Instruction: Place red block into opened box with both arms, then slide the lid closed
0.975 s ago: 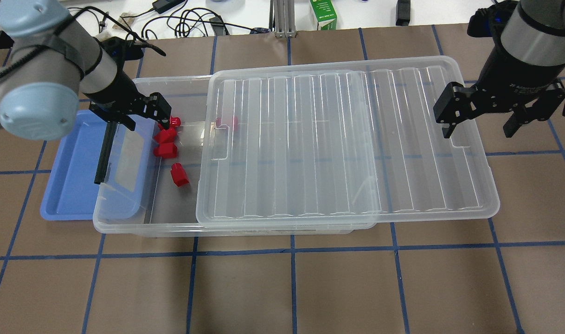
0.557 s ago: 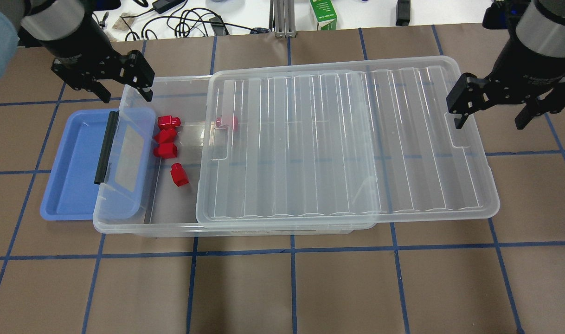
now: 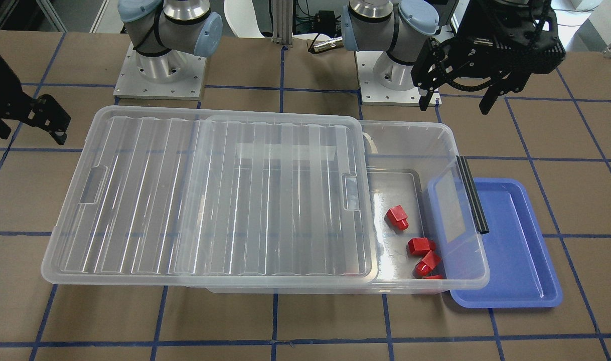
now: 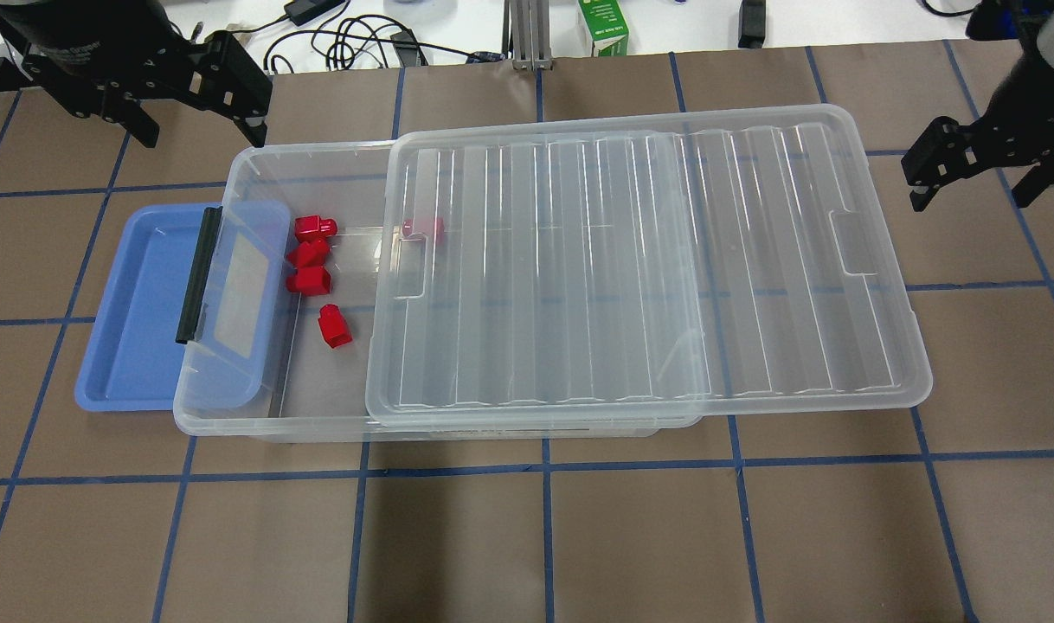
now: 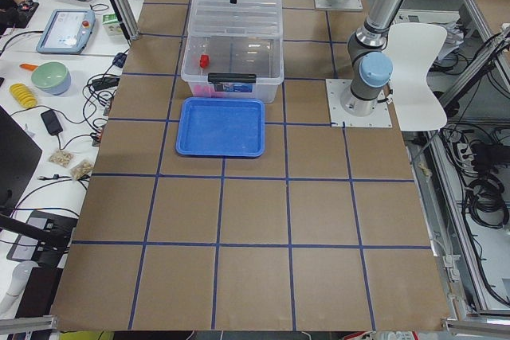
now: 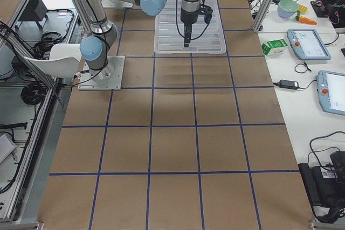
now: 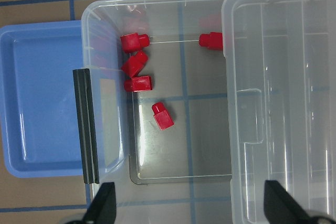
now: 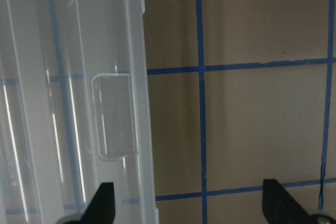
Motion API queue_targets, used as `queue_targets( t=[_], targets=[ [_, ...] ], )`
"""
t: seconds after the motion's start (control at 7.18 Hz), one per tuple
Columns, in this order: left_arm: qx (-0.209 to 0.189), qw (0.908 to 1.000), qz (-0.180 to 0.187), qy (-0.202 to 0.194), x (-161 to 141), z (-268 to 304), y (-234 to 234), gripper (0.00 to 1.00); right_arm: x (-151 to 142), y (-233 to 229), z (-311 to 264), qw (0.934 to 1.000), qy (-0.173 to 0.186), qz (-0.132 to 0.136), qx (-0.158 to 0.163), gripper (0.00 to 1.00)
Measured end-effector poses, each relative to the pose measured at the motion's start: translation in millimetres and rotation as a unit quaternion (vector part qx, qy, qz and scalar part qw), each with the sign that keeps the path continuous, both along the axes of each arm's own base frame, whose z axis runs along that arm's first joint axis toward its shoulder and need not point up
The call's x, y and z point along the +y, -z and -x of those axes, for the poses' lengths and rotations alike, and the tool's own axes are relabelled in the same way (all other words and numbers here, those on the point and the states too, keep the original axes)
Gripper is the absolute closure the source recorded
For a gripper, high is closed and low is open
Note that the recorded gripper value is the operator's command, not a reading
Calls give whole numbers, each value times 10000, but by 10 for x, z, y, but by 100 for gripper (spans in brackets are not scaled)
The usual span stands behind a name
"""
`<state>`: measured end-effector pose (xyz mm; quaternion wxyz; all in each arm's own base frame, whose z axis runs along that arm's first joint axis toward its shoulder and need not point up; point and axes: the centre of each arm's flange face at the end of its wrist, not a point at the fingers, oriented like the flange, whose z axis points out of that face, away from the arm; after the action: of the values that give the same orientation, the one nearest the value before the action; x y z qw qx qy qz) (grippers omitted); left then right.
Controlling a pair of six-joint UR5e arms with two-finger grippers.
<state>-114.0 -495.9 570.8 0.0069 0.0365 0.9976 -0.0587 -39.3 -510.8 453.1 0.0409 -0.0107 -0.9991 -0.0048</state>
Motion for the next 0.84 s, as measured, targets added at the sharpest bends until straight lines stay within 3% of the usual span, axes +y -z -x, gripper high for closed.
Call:
queue_targets(
  t=[0.28,0.56,0.84],
  targets=[
    [8,9997,-179,160,-105,-89,354,0,-162,224,357,9994,-337,-39,-15,0],
    [-38,9997,-132,201,-121,-106,432,0,-301,468,533,9982,-596,-100,-25,0],
    [-81,9991,-368,189,-239,-133,643,0,-280,728,530,9976,-634,-245,-136,0]
  ],
)
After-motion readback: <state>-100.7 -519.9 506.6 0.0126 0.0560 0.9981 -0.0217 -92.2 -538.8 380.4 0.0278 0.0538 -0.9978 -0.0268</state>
